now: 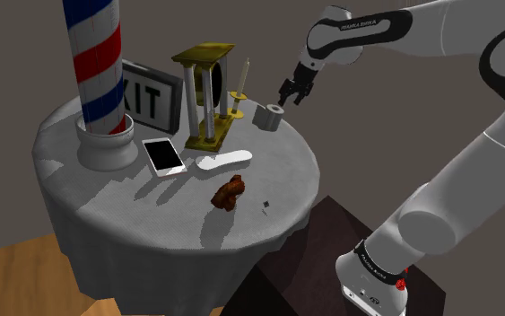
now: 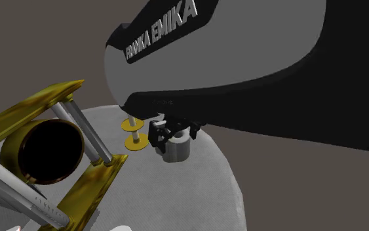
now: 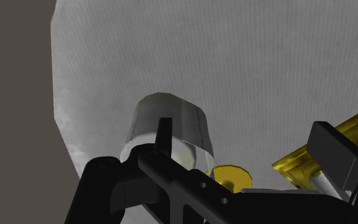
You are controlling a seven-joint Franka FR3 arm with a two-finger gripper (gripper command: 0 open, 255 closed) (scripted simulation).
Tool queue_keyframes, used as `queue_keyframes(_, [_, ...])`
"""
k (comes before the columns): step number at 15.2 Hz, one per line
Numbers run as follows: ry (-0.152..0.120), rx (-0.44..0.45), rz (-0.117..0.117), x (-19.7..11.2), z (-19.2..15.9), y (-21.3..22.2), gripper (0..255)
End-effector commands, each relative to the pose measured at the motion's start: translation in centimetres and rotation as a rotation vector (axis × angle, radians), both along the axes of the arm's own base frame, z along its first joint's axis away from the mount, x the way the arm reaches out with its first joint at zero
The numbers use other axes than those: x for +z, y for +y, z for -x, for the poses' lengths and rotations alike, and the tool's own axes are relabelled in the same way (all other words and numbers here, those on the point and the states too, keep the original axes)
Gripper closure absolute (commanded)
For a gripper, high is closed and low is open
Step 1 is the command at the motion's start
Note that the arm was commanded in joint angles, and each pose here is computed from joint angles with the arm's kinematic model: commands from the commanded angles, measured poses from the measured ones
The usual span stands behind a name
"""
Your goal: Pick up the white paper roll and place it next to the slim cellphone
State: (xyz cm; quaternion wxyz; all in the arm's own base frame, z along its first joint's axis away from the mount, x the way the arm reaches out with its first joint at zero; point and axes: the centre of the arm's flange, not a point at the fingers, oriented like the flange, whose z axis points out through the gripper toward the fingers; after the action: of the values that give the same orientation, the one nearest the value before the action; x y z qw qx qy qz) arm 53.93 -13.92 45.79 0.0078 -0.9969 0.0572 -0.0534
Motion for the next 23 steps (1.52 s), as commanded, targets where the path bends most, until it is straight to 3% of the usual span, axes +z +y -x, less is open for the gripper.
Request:
queue_keyframes(1, [-0.007,-0.004,0.001,-1.1,-2.4,-1.4,0])
queue_keyframes(10, [-0.037,-0.024,0.004,-5.8,-11.2,-7.2,0])
queue_keyframes(18, [-0.038,-0.025,0.004,-9.9,-12.1,-7.4,0])
queue_keyframes(23, [-0.038,-0.025,0.004,-9.9,-12.1,-7.4,0])
